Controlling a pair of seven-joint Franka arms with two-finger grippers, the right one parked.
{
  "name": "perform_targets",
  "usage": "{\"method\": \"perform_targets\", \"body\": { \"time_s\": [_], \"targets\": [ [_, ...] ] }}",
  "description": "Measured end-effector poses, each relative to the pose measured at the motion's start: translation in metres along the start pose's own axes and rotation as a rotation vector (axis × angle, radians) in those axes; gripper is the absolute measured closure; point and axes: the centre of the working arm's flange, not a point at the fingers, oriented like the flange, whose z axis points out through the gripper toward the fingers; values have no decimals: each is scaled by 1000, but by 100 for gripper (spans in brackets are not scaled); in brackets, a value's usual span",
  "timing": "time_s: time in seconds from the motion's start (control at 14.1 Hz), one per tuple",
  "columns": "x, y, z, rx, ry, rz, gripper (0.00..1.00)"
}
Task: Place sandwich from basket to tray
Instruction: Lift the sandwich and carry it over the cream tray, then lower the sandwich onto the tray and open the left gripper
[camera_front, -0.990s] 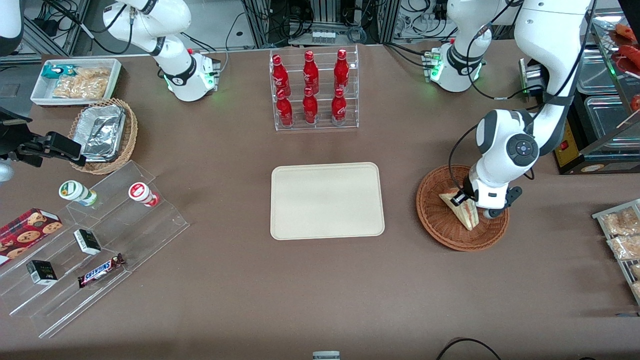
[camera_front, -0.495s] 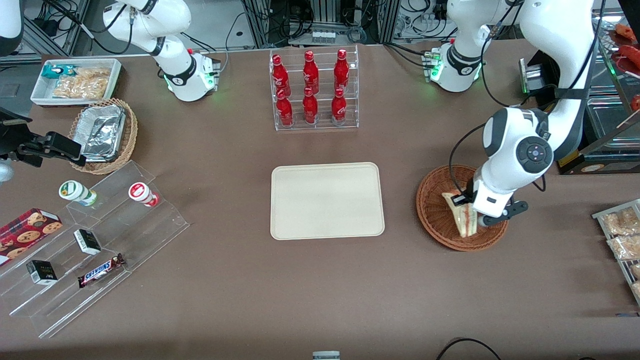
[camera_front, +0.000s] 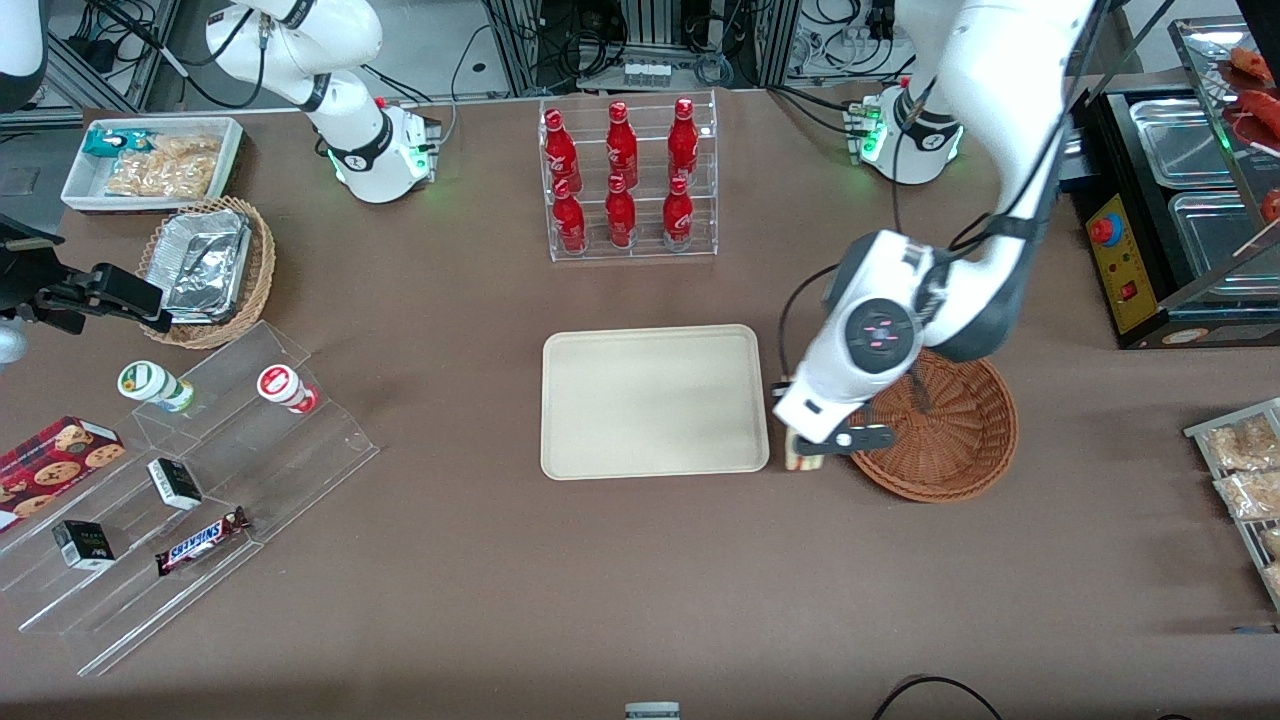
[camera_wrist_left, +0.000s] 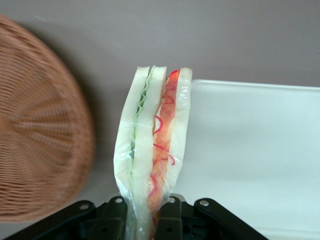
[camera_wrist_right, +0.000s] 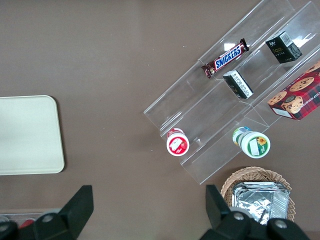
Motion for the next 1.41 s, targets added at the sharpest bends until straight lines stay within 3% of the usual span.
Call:
{"method": "perform_targets", "body": {
  "time_s": [0.21, 0.49, 0.92, 0.99, 1.41],
  "targets": [
    [-23, 72, 23, 4, 2, -11, 85],
    [-51, 138, 47, -24, 31, -22, 85],
    [-61, 174, 81, -23, 25, -27, 85],
    [-59, 174, 84, -22, 24, -29, 80],
    [-52, 176, 56, -44, 61, -33, 21]
  ]
}}
